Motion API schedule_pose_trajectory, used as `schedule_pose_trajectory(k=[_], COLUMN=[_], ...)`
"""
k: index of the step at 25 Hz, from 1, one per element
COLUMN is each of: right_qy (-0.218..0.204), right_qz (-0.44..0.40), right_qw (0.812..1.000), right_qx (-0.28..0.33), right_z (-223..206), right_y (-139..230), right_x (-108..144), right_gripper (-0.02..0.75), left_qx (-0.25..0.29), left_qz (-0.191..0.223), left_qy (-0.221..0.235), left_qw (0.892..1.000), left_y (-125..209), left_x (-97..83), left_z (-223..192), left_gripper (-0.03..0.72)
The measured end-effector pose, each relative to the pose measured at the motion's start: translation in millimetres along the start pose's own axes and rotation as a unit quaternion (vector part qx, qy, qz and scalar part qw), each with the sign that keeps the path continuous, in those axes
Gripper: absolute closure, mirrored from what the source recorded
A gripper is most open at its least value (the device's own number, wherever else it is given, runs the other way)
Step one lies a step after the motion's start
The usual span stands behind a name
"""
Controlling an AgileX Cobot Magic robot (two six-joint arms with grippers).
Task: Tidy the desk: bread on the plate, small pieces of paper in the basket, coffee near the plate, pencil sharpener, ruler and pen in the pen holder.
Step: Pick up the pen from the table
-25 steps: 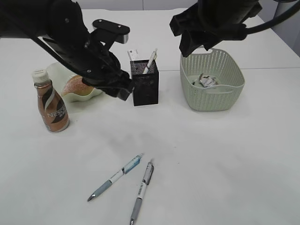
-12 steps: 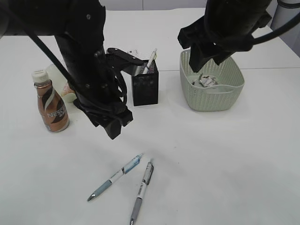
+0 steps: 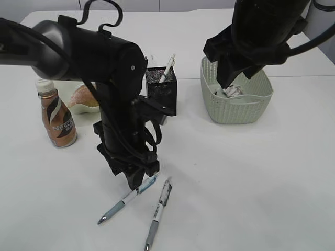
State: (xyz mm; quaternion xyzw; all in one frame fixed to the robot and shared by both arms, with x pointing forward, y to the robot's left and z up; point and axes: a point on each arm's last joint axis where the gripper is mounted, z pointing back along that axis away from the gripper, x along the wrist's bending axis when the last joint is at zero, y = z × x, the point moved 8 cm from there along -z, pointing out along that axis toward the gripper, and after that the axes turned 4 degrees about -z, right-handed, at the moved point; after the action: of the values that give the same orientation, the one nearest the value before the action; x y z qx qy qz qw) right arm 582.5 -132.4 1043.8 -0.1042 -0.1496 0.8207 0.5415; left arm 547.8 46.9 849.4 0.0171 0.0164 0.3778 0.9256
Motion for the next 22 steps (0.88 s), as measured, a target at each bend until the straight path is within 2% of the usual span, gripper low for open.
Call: schedule_pose_trajectory(k=[22], right_qy=[0.000], right_qz=[0.011], right_qw=[1.000], right_qx=[0.002], right_z=[0], right_y=[1], right_x=[0], right_gripper=[0.353], left_qx=[0.010], left_qz=[0.007], left_qy=[0.015], left_qw=[1.000], left_y=[-9], left_x=[-4.7], left_z=[-42], left_gripper=[0.302])
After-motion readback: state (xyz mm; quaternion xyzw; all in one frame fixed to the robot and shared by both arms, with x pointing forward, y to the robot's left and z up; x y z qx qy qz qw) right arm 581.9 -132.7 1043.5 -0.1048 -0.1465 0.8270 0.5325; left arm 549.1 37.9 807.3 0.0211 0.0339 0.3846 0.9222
